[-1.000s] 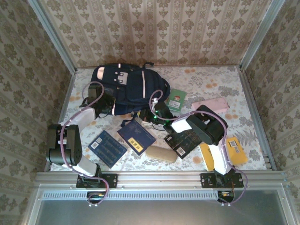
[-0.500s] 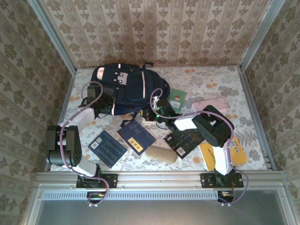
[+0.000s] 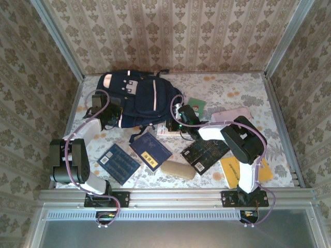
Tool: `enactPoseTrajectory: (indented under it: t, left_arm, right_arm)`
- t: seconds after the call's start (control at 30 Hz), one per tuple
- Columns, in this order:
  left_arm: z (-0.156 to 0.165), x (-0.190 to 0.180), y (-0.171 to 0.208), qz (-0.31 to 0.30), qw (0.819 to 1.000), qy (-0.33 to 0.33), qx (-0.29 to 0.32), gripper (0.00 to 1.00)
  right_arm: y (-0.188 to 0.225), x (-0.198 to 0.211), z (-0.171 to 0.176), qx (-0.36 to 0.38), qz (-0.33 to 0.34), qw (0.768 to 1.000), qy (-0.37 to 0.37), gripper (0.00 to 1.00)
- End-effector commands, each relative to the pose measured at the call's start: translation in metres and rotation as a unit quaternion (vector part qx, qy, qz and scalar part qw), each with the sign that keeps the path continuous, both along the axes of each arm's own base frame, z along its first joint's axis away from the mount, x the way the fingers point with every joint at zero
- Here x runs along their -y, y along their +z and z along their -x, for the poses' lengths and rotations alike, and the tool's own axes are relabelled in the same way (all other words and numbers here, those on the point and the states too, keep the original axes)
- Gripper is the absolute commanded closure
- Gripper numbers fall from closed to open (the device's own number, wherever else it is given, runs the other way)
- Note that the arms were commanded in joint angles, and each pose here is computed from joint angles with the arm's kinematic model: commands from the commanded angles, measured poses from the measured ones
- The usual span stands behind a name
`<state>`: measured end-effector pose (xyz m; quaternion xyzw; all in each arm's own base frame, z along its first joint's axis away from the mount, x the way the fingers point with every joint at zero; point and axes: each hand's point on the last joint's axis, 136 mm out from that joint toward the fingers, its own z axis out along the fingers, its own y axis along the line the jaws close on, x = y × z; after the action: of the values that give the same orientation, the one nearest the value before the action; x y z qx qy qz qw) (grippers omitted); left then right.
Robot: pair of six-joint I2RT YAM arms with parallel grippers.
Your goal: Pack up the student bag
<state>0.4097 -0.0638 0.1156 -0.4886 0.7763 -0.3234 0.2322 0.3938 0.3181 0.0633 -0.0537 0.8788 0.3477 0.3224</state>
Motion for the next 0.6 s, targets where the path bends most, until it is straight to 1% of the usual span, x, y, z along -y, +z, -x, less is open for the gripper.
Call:
enactPoseTrajectory:
  t: [0.0, 0.1, 0.2, 0.33, 0.43, 0.57]
  left_arm:
    - [-0.014, -0.007, 0.036, -0.011, 0.999, 0.002, 0.053, 1.00]
    - [-0.014, -0.005, 0.035, -0.008, 0.999, -0.001, 0.052, 1.00]
    - [-0.015, -0.005, 0.037, -0.007, 0.999, -0.002, 0.054, 1.00]
    - [-0.014, -0.003, 0.037, -0.006, 0.999, -0.005, 0.051, 1.00]
    - [-0.014, -0.003, 0.036, -0.005, 0.999, -0.005, 0.050, 1.00]
    - [-0.015, -0.003, 0.035, -0.002, 0.999, -0.005, 0.047, 1.00]
  right_arm:
    - [0.011, -0.019, 0.016, 0.008, -0.003, 0.998, 0.068, 0.92]
    - [0.010, -0.039, 0.025, 0.024, 0.015, 0.994, 0.103, 0.76]
    - [0.007, -0.052, 0.024, 0.022, 0.031, 0.993, 0.112, 0.68]
    - [0.007, -0.060, 0.018, 0.020, 0.016, 0.994, 0.108, 0.55]
    - [0.007, -0.066, 0.015, 0.014, 0.008, 0.994, 0.111, 0.53]
    - [-0.003, -0.066, 0.013, -0.003, 0.018, 0.994, 0.108, 0.53]
